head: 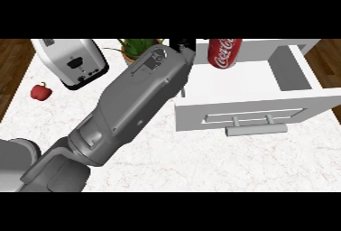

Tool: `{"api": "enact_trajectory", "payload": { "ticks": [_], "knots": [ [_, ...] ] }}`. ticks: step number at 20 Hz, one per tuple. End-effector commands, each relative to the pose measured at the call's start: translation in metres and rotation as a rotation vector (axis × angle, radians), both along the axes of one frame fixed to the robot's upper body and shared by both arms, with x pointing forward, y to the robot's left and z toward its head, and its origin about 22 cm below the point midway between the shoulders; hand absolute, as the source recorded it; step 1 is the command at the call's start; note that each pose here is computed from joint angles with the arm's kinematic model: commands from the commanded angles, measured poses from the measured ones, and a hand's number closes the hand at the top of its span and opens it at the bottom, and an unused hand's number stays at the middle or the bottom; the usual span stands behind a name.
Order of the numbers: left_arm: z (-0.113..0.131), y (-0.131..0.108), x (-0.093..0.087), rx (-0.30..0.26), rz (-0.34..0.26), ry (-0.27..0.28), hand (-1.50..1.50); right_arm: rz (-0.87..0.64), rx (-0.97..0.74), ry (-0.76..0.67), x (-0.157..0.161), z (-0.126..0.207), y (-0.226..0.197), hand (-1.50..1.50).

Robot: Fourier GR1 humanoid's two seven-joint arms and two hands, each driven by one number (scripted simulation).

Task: Pick up the can, place it into the drawer and close the drawer

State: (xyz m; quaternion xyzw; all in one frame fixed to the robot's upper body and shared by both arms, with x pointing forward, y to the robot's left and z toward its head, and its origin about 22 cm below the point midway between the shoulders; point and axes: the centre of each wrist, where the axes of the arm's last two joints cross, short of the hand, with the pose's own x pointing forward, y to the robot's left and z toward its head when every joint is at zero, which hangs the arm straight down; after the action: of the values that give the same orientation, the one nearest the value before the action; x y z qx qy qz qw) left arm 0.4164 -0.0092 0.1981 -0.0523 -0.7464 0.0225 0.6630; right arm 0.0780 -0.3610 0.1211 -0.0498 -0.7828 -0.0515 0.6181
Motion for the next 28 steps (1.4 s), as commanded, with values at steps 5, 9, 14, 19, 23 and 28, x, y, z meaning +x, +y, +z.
{"api": "enact_trajectory", "payload": {
  "ticks": [5, 9, 14, 19, 23, 28],
  "knots": [
    [-0.011, 0.0, 0.008, 0.042, 0.025, 0.041, 1.5, 0.012, -0.009, -0.004, 0.006, -0.001, 0.001, -1.5],
    [-0.013, -0.002, 0.009, 0.091, 0.053, 0.032, -1.5, 0.018, -0.023, -0.007, 0.003, 0.011, 0.003, -1.5],
    [-0.019, -0.005, 0.006, 0.103, 0.106, 0.034, -1.5, 0.031, -0.018, -0.008, 0.017, 0.02, 0.015, -1.5],
    [-0.024, -0.002, 0.007, 0.099, 0.117, 0.056, -1.5, 0.015, -0.025, -0.012, 0.014, 0.002, -0.001, -1.5],
    [-0.025, -0.001, 0.009, 0.097, 0.134, 0.04, -1.5, 0.015, -0.028, -0.018, 0.012, 0.017, 0.0, -1.5],
    [-0.035, -0.002, 0.003, 0.067, 0.124, 0.029, -1.5, 0.012, -0.067, -0.053, 0.022, 0.021, 0.006, -1.5]
  ]
}}
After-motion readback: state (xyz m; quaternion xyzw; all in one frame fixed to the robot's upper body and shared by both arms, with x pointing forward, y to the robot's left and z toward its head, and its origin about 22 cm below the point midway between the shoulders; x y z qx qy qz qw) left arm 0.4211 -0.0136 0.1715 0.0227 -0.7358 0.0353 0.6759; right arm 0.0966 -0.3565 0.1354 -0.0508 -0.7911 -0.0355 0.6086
